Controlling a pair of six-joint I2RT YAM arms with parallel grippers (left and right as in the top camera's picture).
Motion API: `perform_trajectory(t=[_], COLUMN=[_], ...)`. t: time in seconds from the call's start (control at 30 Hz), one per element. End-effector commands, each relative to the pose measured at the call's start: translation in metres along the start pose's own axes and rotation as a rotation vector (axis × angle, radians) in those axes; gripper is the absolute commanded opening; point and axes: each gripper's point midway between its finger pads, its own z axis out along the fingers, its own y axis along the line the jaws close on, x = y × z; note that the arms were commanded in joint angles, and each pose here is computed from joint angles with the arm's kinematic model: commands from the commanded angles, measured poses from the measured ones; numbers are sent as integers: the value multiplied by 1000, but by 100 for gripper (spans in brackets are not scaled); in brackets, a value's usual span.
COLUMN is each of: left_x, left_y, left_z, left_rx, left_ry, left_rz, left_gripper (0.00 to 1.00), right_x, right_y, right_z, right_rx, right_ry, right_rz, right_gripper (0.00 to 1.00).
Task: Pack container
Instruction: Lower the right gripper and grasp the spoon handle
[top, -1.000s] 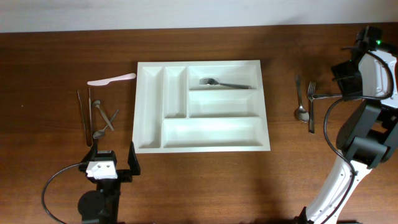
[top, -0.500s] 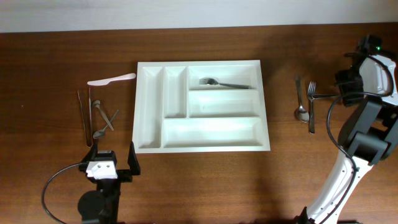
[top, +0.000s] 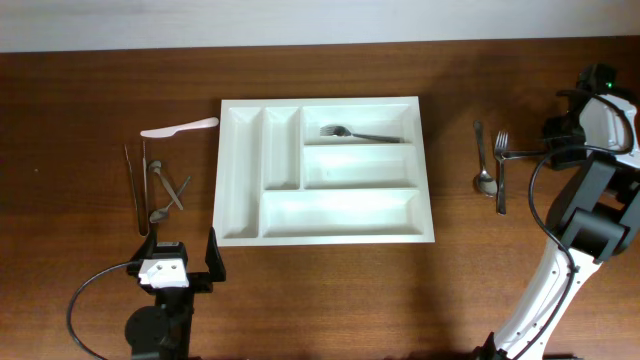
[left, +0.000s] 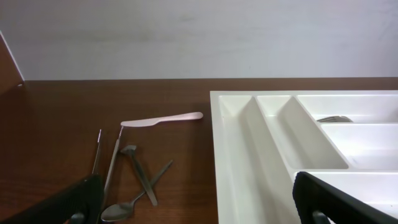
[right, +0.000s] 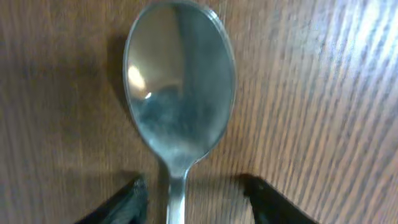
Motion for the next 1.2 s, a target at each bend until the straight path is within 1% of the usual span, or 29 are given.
perform_trajectory(t=[0.0,0.07,0.17,0.3,0.4,0.47,0.6,0.73,0.83,1.0,1.17], left_x=[0,0,0,0,0,0,0,0,0,0,0], left_y=[-3,-3,-3,-3,-3,-3,-3,-3,-3,-3,-3], left_z=[0,0,0,0,0,0,0,0,0,0,0], left_rx=[14,14,14,14,14,14,14,14,14,14,14], left_ry=[-5,-5,-5,-5,-5,-5,-5,-5,-5,-5,-5], left_rz=[16,16,16,16,16,16,16,16,16,16,16], left_gripper=[99,99,99,99,99,99,99,99,99,99,99], right_x=[10,13,16,18,18,19,18,15,10,-4,-14], right_y=[-4,-4,-5,-7,-8,-9,-8,-3,7,43,84], right_z=[12,12,12,12,11,11,11,7,-6,-46,-108], right_rx=[11,9,12,19,24,28,21,1,-41,-191,-387], right_ry=[50,67,83,90,93,95,94,85,76,39,-33], right_rz=[-1,-2,-3,-4,-5,-6,-32,-126,-202,-373,-593], right_gripper=[42,33,24,14,11,4,4,4,4,4,4])
